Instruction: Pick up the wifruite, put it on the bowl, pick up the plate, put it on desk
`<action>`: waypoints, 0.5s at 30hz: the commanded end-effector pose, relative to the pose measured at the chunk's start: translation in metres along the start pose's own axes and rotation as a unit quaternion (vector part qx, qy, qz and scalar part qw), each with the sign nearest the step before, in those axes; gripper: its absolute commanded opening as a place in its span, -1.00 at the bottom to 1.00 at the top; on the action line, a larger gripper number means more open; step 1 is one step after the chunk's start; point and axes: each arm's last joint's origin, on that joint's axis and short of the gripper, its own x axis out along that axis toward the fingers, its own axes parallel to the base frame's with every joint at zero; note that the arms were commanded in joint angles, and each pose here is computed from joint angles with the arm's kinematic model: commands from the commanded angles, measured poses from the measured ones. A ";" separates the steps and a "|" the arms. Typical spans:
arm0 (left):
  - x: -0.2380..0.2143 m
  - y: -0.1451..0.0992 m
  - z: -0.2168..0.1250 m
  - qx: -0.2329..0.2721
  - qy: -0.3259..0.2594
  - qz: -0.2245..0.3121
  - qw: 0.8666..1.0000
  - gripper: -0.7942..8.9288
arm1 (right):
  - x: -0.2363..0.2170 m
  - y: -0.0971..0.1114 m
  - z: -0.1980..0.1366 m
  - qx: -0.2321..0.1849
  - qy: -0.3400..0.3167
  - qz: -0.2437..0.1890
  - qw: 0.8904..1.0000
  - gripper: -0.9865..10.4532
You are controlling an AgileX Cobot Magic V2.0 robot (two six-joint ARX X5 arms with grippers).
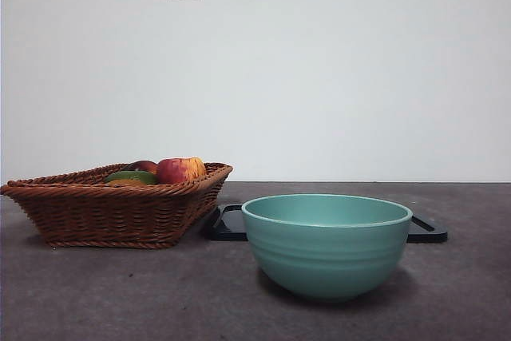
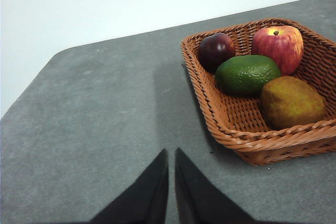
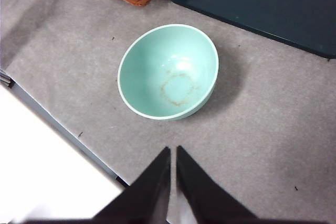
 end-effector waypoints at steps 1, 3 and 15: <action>0.002 -0.001 -0.007 -0.003 0.013 0.000 1.000 -0.80 | -0.001 0.002 0.003 -0.008 -0.006 0.004 1.000 -0.81; 0.002 -0.001 -0.007 -0.003 0.013 0.000 1.000 -0.80 | -0.001 0.002 0.003 -0.008 -0.006 0.004 1.000 -0.81; 0.002 -0.001 -0.007 -0.003 0.014 0.000 1.000 -0.80 | -0.017 -0.003 -0.001 -0.074 -0.058 -0.049 0.994 -0.81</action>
